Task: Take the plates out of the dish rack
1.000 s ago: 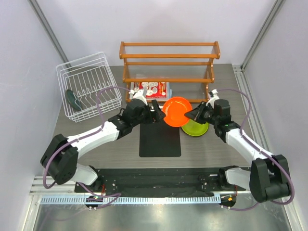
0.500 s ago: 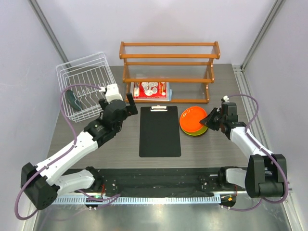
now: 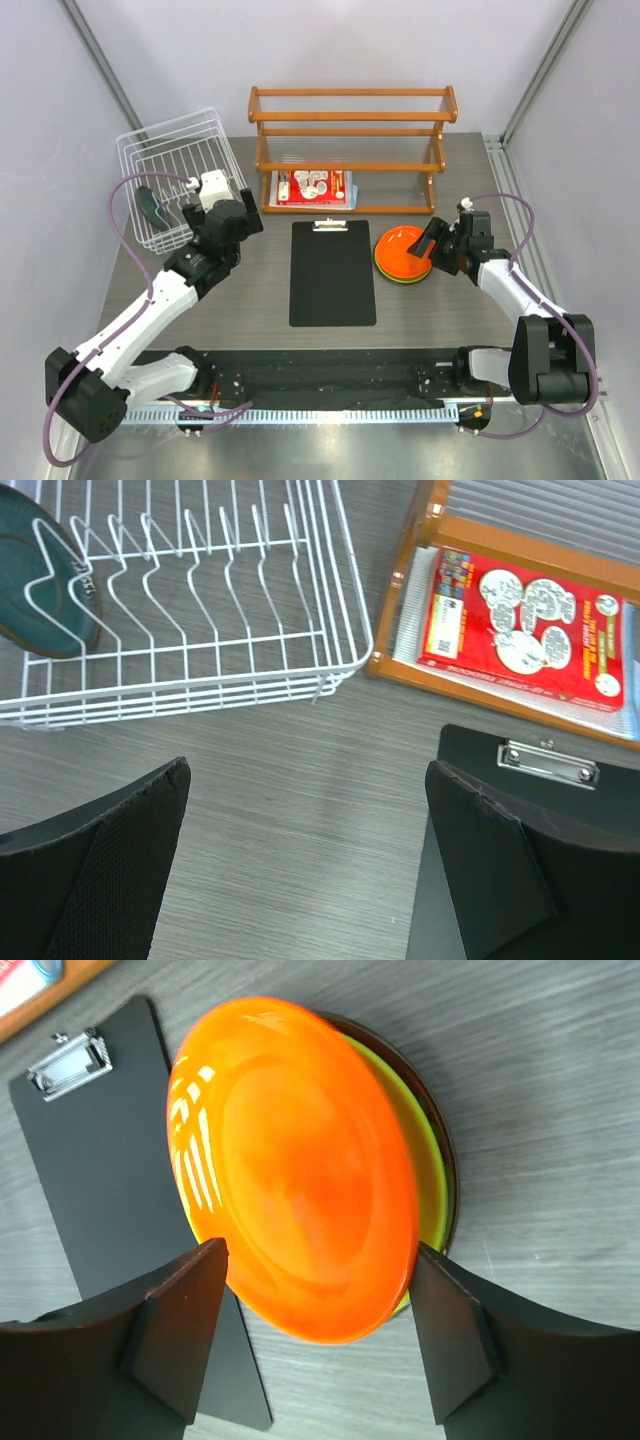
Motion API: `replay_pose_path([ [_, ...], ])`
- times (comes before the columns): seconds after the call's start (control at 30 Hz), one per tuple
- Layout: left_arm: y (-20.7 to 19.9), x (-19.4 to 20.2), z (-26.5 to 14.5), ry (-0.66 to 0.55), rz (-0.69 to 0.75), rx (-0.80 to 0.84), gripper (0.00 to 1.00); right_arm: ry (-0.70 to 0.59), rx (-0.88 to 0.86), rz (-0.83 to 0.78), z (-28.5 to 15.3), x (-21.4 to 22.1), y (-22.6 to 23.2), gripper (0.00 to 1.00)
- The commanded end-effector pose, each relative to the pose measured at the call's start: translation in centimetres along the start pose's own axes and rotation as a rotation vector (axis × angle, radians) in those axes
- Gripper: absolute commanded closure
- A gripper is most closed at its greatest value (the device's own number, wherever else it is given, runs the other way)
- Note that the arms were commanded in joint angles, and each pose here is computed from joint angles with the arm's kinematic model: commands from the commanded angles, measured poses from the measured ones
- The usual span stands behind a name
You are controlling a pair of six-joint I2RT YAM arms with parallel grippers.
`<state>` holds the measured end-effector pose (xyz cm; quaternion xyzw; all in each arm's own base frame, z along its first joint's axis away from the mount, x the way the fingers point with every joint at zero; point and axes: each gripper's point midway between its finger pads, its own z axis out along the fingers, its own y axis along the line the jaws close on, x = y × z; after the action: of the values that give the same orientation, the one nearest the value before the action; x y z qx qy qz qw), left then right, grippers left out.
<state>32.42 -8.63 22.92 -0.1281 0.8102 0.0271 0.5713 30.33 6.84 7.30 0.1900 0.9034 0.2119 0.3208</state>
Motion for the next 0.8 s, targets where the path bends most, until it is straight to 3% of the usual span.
replay_pose_path([
  [0.0,2.5,-2.7,0.8,-0.042,-0.035,-0.075,0.01,-0.071,-0.014,-0.087,-2.0,-2.8,1.6,0.21],
  [0.13,6.0,-4.2,2.8,-0.037,-0.08,-0.158,0.01,-0.119,0.047,-0.098,-3.8,-4.3,1.4,0.18],
  [0.2,8.2,-4.8,3.8,-0.04,-0.097,-0.214,0.0,-0.139,0.07,-0.097,-4.6,-4.9,1.4,0.09],
  [0.37,11.7,-6.0,6.3,-0.039,-0.162,-0.289,0.01,-0.226,0.129,-0.102,-6.2,-6.5,0.9,0.07],
  [0.5,13.9,-5.0,8.3,0.003,-0.184,-0.349,0.0,-0.245,0.048,-0.087,-6.4,-6.5,2.3,0.07],
  [0.77,19.2,-5.3,12.3,-0.006,-0.237,-0.456,0.05,-0.161,0.043,-0.114,-3.9,-5.7,1.9,0.07],
])
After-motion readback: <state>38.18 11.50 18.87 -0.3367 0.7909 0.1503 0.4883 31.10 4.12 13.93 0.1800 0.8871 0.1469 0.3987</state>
